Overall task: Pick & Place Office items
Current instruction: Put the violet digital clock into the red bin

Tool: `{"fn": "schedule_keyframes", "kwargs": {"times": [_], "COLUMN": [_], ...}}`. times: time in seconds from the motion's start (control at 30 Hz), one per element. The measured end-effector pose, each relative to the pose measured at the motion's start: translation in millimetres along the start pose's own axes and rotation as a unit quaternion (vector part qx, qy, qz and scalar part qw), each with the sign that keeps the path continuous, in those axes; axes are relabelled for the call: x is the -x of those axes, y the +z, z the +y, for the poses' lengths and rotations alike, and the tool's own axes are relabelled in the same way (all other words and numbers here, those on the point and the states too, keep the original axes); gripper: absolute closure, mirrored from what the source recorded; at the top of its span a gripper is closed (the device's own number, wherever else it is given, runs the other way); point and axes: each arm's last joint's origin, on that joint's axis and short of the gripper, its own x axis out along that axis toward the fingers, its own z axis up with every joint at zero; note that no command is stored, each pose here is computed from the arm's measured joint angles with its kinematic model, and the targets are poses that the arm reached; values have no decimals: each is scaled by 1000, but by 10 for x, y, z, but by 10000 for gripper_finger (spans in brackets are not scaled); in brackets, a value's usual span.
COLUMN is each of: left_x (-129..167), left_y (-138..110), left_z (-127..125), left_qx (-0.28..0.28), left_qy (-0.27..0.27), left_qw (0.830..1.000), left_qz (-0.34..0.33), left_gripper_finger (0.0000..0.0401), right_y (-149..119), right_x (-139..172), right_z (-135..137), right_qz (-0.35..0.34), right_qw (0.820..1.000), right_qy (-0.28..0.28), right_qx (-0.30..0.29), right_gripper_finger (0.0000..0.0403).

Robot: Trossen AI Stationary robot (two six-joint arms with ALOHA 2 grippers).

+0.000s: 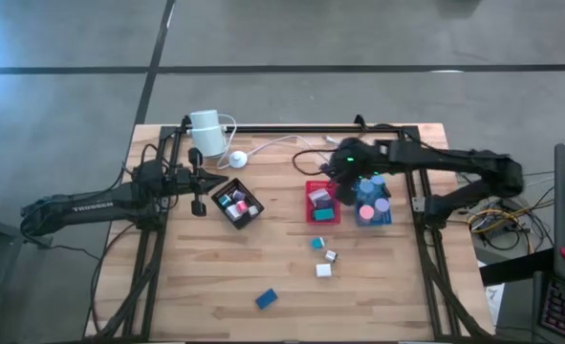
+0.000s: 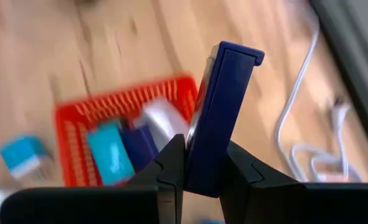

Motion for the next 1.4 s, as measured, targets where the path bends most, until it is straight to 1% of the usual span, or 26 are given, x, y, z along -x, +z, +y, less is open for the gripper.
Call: {"fn": "schedule_keyframes", "kwargs": {"times": [0.1, 0.17, 0.27, 0.33, 0.47, 0.67, 0.9, 0.97, 1.27, 1.4], "left_x": [0, 0, 0, 0, 0, 0, 0, 0, 0, 0], "left_y": [0, 0, 0, 0, 0, 0, 0, 0, 0, 0], "left_z": [0, 0, 1, 1, 1, 1, 1, 1, 1, 1], "left_qx": [0, 0, 0, 0, 2, 4, 4, 4, 4, 4], "left_qy": [0, 0, 0, 0, 0, 0, 0, 0, 0, 0], "left_qw": [1000, 1000, 1000, 1000, 1000, 1000, 1000, 1000, 1000, 1000], "left_qz": [0, 0, 0, 0, 0, 0, 0, 0, 0, 0], "left_gripper_finger": [398, 398, 398, 398, 398, 398, 398, 398, 398, 398], "right_y": [60, 83, 111, 116, 79, -85, -118, -116, -169, -160], "right_x": [-215, -349, -503, -582, -748, -990, -1040, -1031, -1052, -991], "right_z": [-22, -10, 25, 43, 51, 78, 93, 92, 95, 91], "right_qz": [80, 115, 138, 148, 175, 229, 228, 227, 239, 242], "right_qw": [997, 993, 990, 988, 983, 971, 971, 972, 969, 968], "right_qy": [-5, 0, 39, 52, 52, 61, 64, 65, 67, 67], "right_qx": [5, 7, 7, 7, 2, 1, 1, 0, 0, 0], "right_gripper_finger": [349, 348, 348, 348, 348, 348, 348, 341, 270, 243]}}
